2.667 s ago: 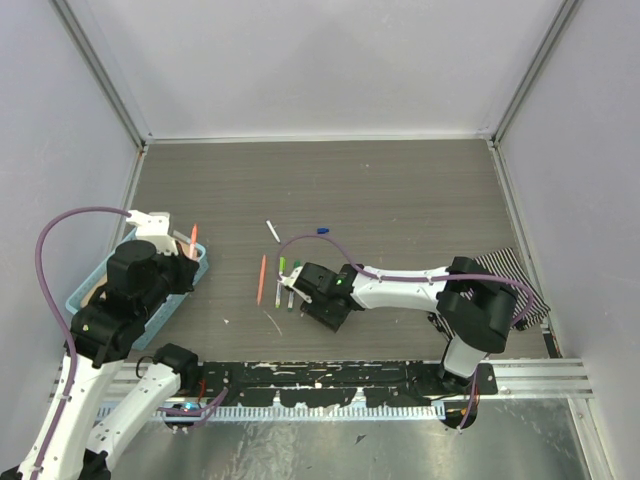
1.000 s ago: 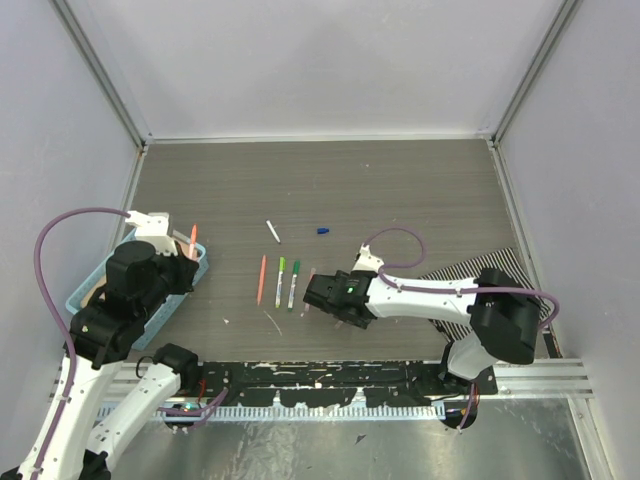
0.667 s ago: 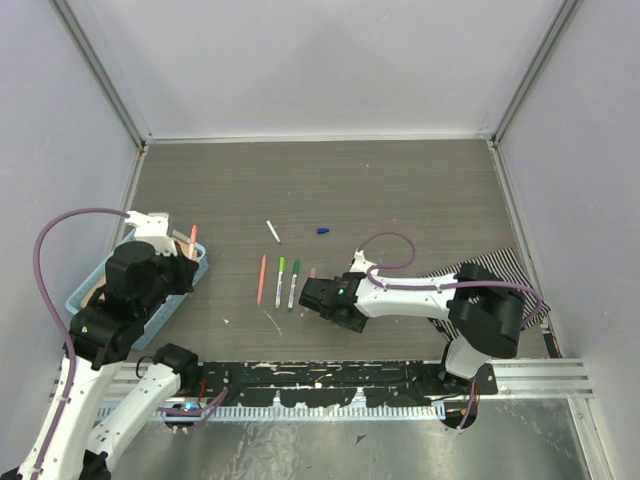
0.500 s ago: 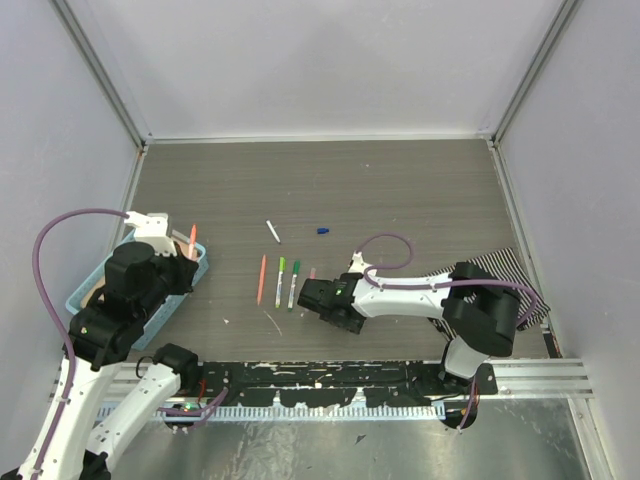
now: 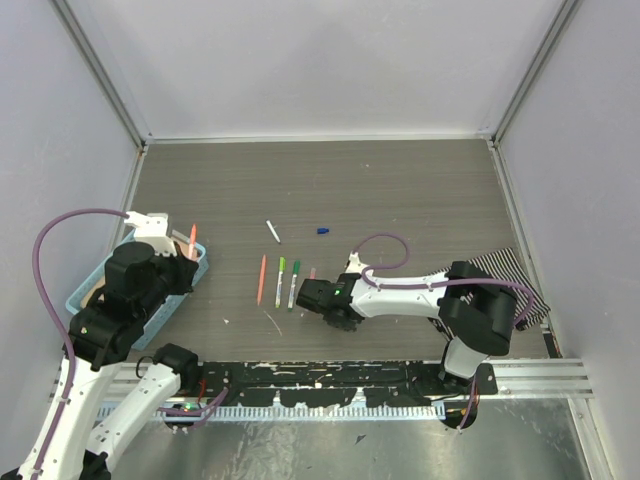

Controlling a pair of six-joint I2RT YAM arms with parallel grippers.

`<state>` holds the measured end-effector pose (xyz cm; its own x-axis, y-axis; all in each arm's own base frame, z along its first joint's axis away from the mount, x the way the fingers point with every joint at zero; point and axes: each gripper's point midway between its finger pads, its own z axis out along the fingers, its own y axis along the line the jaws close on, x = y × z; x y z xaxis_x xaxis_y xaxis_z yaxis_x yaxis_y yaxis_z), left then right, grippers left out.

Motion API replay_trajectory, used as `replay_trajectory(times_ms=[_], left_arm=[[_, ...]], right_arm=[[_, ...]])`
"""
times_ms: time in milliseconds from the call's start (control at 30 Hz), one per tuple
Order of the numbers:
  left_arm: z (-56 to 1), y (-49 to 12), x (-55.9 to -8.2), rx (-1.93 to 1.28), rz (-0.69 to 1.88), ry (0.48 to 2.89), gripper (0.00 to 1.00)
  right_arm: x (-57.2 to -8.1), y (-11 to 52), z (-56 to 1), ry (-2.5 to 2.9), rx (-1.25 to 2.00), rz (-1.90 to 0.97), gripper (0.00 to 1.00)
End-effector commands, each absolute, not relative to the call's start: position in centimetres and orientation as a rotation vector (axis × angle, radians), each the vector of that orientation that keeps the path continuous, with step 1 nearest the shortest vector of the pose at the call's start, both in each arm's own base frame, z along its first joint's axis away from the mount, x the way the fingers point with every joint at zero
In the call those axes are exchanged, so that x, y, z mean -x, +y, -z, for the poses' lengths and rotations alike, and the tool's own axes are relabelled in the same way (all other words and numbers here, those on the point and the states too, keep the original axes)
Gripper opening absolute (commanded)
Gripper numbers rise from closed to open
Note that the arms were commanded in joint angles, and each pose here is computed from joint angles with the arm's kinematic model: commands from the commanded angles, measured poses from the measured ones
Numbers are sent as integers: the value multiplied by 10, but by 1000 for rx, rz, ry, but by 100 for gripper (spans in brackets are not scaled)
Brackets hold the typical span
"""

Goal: Insert the pens into the pen caps
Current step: Adjust the pen cap at the center of the board, then insert the pen cap onto the pen.

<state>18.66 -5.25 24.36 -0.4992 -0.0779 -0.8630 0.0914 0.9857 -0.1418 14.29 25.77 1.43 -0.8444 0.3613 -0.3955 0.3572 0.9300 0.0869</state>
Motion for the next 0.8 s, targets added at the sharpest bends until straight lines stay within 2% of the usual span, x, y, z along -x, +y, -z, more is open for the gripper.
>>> replay_trajectory(times_ms=[0,200,367,567,700,767], left_arm=[[-249,-52,-190,-9,206,2051,0],[-249,-51,-189,-7,203,2048,0],[-250,-52,-190,-7,205,2044,0],[-250,-51,-189,-5,204,2045,0],[-250,-49,-189,1,197,2041,0],[-250,-49,-189,4,194,2039,0]], right_arm=[[-148,257,-10,2648,-488,-20,10],[-162,243,-17,2590,-388,-103,6],[-188,233,-36,2589,-125,-103,6],[-205,220,-16,2692,59,-76,6],[-206,220,-11,2725,107,-66,11],[-205,219,-10,2737,113,-61,18]])
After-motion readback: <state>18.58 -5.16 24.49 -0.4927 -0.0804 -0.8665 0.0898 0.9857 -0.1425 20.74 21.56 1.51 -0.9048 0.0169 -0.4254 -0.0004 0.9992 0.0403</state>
